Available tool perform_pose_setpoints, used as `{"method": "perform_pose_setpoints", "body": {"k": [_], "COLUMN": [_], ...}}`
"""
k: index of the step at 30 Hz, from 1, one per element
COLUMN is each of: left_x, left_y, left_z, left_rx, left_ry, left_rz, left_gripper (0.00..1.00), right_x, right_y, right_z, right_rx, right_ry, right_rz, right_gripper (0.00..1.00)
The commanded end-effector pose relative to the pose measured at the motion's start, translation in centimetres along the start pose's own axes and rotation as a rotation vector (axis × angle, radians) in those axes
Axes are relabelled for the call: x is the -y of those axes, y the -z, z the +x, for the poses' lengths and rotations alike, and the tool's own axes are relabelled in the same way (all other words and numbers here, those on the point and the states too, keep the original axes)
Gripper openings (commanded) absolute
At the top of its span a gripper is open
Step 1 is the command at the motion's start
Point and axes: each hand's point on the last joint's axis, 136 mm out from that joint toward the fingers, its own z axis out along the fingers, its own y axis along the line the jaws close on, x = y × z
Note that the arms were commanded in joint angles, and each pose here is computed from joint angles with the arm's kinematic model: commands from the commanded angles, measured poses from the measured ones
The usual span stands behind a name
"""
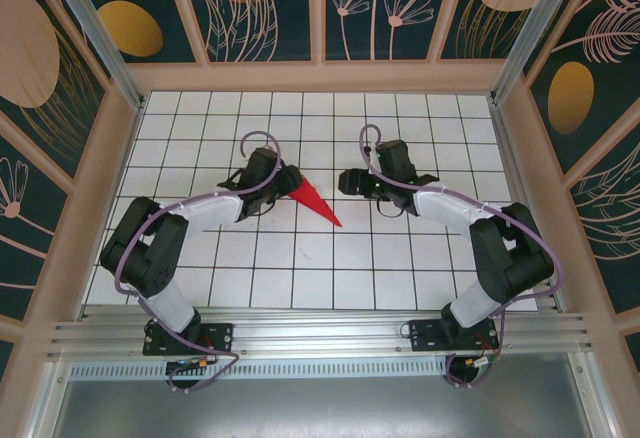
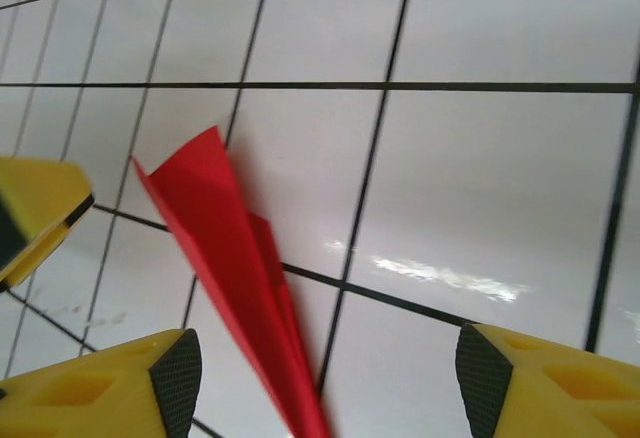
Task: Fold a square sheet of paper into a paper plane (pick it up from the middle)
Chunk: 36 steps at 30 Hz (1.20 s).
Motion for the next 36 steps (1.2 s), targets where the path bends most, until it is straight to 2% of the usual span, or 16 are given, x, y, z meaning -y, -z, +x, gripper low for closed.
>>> {"method": "perform_pose_setpoints", "body": {"k": [1,10,16,19,25,36], "left_x": [0.7,1.5,0.7,0.0,-0.4,-0.4], "left_y": [-0.8,-2.5,-3.2,-2.8,-1.6,-0.4], "left_z": [2.0,2.8,3.6,3.7,4.1,4.3], "left_rx": [-0.052,-0.070,-0.123,-0.126,-0.121,-0.060], "left_ry": [0.026,-0.088,-0.252,-0.264,-0.226,-0.105], "left_rz": [-0.035,-0.204,-0.374,-0.410,-0.397,-0.303], "left_gripper": [0.63,0.64,0.64,0.60,0.48,0.22], "right_x": [2.2,4.9,5.8,5.9,5.9,6.0], "right_y": [0.5,1.1,1.3,1.5,1.3,0.7], "right_z": [-0.6,-0.7,-0.3,-0.1,0.1,0.5], "right_rx": [0.061,0.103,0.102,0.103,0.093,0.071], "right_ry": [0.041,0.050,0.045,0.043,0.038,0.027], "right_rz": [0.101,0.211,0.244,0.250,0.247,0.240], "right_gripper": [0.73,0.76,0.76,0.75,0.75,0.75]}}
